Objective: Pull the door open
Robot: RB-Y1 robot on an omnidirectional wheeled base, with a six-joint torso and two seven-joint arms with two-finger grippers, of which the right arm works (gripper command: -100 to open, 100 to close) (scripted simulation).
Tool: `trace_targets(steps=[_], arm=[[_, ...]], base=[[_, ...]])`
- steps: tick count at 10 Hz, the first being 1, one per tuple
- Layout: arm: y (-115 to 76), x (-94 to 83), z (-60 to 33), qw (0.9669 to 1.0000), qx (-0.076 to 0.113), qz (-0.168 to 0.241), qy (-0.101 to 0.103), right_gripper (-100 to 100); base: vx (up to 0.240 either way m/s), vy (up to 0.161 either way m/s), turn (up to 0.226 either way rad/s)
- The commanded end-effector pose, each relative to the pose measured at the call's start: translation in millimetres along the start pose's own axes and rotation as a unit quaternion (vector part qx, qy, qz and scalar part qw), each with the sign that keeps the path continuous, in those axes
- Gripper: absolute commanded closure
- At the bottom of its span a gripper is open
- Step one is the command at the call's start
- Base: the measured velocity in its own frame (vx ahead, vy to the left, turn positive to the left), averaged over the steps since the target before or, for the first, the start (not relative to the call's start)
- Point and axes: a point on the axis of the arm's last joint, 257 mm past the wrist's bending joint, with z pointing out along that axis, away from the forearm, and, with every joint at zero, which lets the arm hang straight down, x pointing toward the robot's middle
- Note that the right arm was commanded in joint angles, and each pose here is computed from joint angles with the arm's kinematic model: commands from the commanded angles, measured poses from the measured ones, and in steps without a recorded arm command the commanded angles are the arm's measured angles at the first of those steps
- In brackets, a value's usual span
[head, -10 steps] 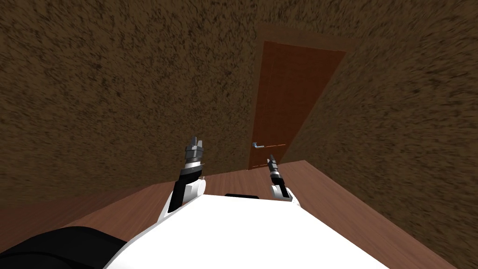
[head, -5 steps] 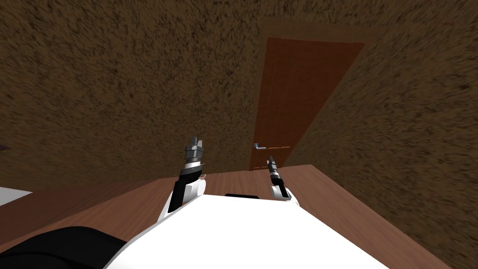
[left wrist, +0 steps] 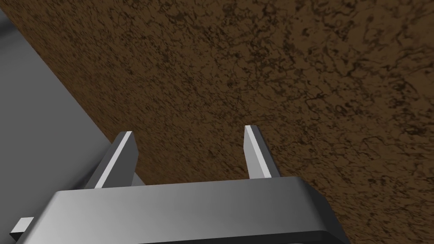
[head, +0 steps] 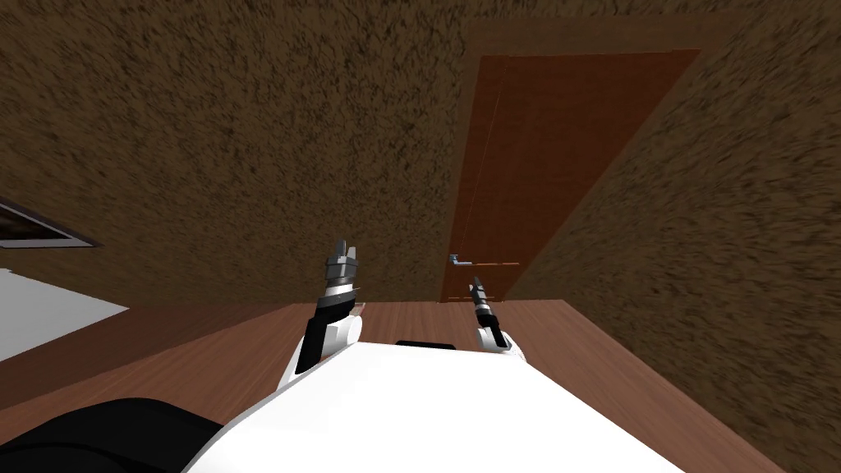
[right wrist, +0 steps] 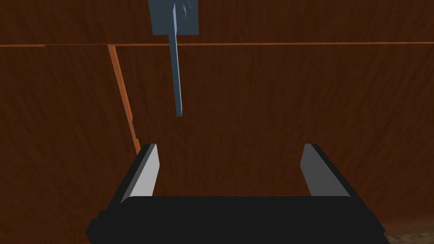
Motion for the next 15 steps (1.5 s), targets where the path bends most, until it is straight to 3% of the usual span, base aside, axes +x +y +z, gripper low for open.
trace_targets(steps=[1,8,11,14,15], arm=[[-8.5,-1.5,-1.2,1.0000,0.009,0.001,0.000,-100],[-38.5,-8.7,-6.0,0.9990,0.044,0.005,-0.003,-100],[-40.5,-9.8,-6.1,0.9989,0.047,0.006,-0.003,-100],[-42.9,-62.6,-23.1,0.9976,0.049,0.005,-0.049,-100],[-42.9,-62.6,-23.1,0.9976,0.049,0.005,-0.049,-100]], base=[[0.024,-0.041,0.117],[0.022,-0.056,0.145],[0.013,-0.045,0.076],[0.177,0.023,0.297],[0.150,0.013,0.070]])
